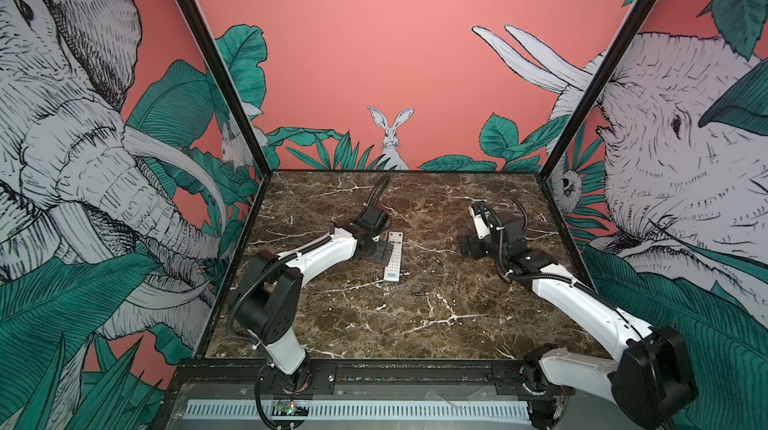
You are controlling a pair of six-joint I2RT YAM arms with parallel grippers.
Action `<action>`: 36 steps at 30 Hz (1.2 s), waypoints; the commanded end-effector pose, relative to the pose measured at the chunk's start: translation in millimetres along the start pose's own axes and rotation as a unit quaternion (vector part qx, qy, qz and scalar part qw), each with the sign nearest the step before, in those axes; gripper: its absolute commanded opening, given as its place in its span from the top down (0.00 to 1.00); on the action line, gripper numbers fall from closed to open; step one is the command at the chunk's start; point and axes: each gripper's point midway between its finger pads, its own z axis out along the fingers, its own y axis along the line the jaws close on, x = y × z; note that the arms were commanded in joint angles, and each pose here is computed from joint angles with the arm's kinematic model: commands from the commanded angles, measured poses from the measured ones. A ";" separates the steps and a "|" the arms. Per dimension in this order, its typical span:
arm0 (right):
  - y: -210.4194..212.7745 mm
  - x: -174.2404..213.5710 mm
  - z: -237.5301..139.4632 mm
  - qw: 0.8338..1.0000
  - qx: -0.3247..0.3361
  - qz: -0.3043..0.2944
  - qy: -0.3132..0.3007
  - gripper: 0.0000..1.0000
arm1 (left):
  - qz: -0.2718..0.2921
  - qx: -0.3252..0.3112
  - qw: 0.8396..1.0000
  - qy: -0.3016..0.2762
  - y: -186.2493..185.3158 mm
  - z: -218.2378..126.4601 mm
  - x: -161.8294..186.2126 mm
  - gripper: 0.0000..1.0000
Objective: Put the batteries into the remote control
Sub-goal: 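Reach the left gripper to the white remote while the right arm moves toward it, then grasp the white remote with the left gripper and lift it upright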
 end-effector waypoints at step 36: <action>49.1 42.0 -40.0 0.994 -0.097 0.038 0.014 0.01 | -0.021 -0.009 0.998 0.056 -40.2 64.8 -31.7 0.27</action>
